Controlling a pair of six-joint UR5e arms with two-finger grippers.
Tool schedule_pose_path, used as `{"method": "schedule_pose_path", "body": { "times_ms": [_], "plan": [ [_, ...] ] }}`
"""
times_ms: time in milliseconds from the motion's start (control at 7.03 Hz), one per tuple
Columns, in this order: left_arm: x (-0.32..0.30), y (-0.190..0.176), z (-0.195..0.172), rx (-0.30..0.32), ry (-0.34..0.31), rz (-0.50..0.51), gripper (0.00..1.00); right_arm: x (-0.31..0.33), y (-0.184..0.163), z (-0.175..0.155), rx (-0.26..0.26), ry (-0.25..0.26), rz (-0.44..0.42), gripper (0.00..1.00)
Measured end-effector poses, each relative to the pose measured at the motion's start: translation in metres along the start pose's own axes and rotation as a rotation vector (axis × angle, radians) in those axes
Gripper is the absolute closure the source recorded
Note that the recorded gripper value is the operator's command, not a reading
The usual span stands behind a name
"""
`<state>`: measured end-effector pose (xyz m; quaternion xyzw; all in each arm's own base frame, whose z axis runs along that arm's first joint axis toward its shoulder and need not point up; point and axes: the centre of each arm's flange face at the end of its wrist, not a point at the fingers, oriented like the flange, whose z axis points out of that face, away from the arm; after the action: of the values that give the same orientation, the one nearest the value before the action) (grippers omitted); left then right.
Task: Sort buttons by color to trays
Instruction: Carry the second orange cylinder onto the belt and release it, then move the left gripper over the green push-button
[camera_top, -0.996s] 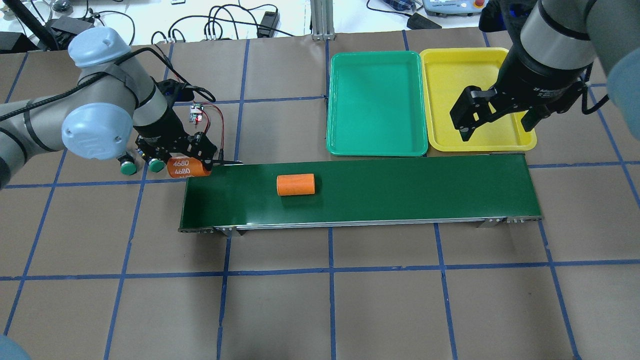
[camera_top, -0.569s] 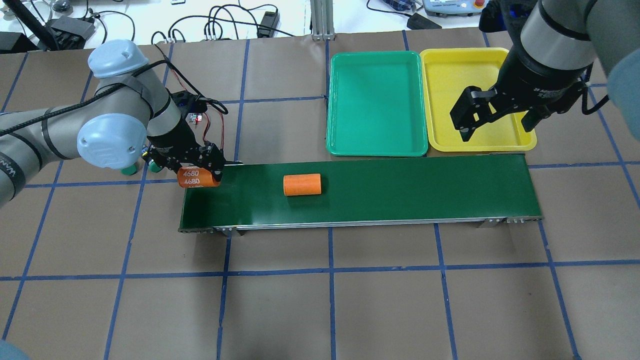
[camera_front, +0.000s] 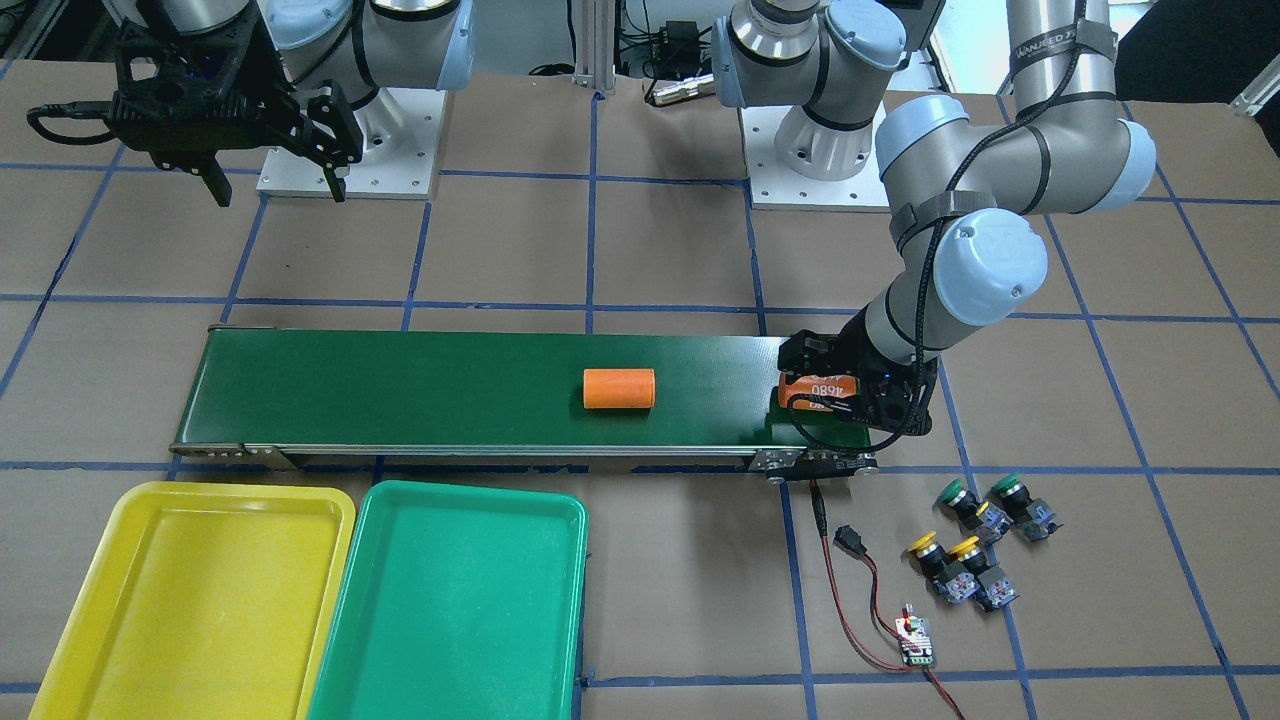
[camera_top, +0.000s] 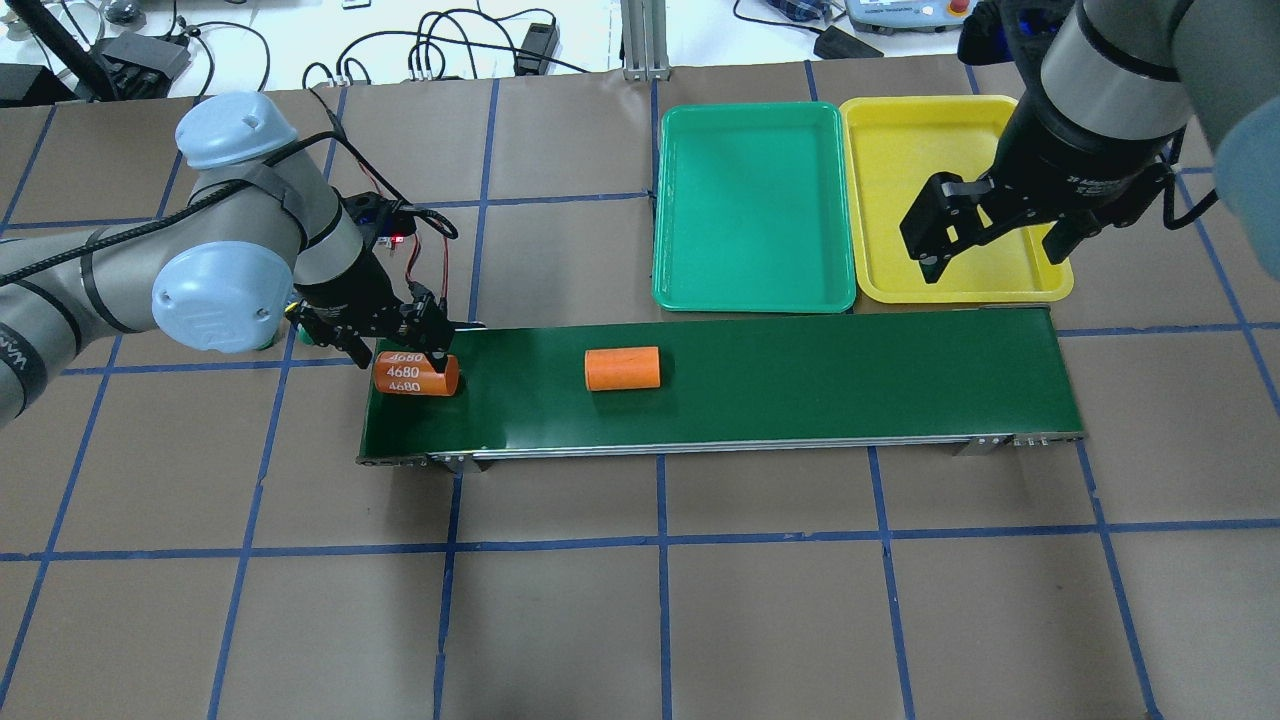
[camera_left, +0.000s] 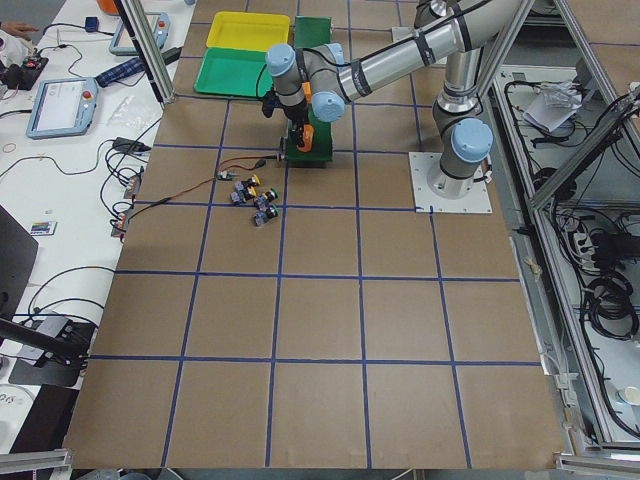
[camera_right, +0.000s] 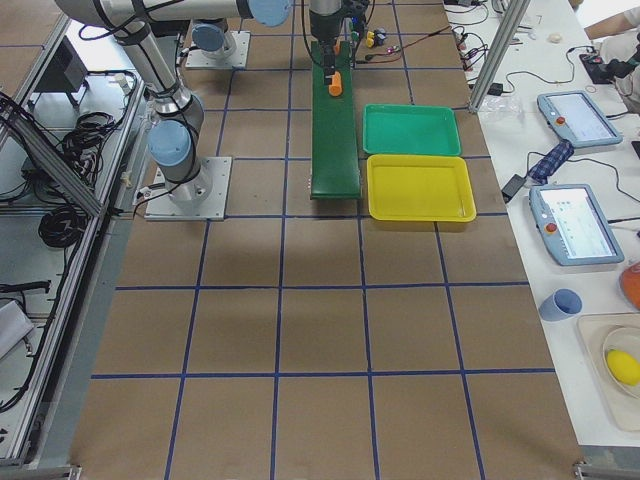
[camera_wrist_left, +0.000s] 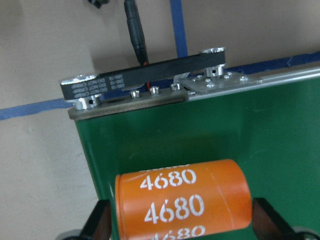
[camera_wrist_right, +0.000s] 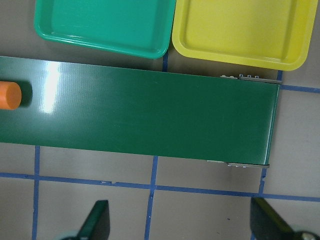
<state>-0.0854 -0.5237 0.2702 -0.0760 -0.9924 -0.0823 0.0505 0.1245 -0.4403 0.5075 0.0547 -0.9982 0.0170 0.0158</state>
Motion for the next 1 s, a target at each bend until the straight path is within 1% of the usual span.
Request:
{"method": "schedule_pose_path", "body": {
  "times_ms": [142,284,427,569,853,996],
  "plan": [
    [0.000,0.003,-0.017,0.029,-0.012,-0.003,0.00,0.000,0.000,0.000,0.000,0.000,0.000,0.00],
    [-0.005,0.004,-0.045,0.079,-0.037,-0.013,0.00,0.000,0.000,0.000,0.000,0.000,0.000,0.00],
    [-0.022,0.002,-0.073,0.127,-0.061,-0.038,0.00,0.000,0.000,0.000,0.000,0.000,0.000,0.00],
    [-0.053,0.000,-0.091,0.160,-0.072,-0.085,0.00,0.000,0.000,0.000,0.000,0.000,0.000,0.00],
    [-0.133,-0.006,-0.109,0.210,-0.087,-0.207,0.00,0.000,0.000,0.000,0.000,0.000,0.000,0.00],
    [-0.162,-0.017,-0.108,0.250,-0.105,-0.226,0.02,0.000,0.000,0.000,0.000,0.000,0.000,0.00]
  ]
}}
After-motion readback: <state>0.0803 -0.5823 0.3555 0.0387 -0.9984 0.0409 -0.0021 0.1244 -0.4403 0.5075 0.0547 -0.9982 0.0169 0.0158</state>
